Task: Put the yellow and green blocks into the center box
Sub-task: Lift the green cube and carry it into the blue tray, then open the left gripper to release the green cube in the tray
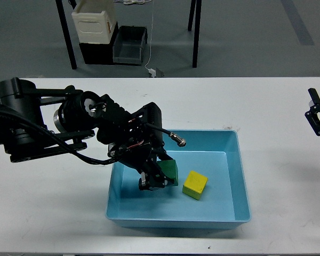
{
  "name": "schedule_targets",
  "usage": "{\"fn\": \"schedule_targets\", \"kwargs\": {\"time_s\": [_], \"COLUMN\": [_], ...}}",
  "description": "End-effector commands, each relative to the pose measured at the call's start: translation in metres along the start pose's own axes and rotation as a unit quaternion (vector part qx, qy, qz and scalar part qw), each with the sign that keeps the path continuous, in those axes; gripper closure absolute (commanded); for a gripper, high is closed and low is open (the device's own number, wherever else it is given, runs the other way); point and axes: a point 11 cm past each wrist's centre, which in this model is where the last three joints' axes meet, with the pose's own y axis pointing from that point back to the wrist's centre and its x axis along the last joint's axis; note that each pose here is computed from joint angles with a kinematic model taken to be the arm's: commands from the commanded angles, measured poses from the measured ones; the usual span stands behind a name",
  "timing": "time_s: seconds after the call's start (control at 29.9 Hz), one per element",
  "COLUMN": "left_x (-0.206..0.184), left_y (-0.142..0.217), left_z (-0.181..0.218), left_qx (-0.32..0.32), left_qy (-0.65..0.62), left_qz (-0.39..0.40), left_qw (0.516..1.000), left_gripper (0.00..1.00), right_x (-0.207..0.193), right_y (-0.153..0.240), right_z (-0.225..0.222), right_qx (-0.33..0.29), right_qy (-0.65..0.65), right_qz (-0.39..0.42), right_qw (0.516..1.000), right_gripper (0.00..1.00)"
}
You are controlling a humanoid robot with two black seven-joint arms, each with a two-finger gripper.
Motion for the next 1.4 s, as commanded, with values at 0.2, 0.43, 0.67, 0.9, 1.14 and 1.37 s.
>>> {"fn": "schedule_targets", "kwargs": {"time_s": [0.2,0.43,0.67,0.9,1.14,1.37], "left_x": [-0.02,-0.027,-0.024,-0.029,-0.025,-0.022], "left_y": [-0.012,-0.012,-0.012,-0.012,-0.01,-0.007], "left_z": [-0.005,-0.014,-0.018,-0.019,-0.021,-0.021], "left_qx": [0.006,0.016,0.019,0.024,0.026,0.019], "left_qy": [0.02,0.036,0.044,0.036,0.039,0.063], "left_qz": [-0.017,-0.02,-0.014,-0.025,-0.018,0.0], "left_qw": [1.0,0.999,0.999,0.999,0.999,0.998], "left_gripper": [0.5,0.21,0.07,0.51,0.33,0.04], "right_x": [-0.003,-0.004,-0.006,-0.007,-0.007,-0.007], "right_y": [-0.001,-0.001,-0.001,-0.002,-0.002,-0.002], "right_z": [0.002,0.004,0.006,0.008,0.007,0.007], "right_qx": [0.002,-0.001,-0.001,0.0,0.0,0.0], "right_qy": [-0.005,-0.006,-0.01,-0.013,-0.012,-0.012], "right_qz": [-0.002,-0.005,-0.007,-0.007,-0.007,-0.008], "right_qw": [1.0,1.0,1.0,1.0,1.0,1.0], "right_gripper": [0.0,0.0,0.0,0.0,0.0,0.0]}}
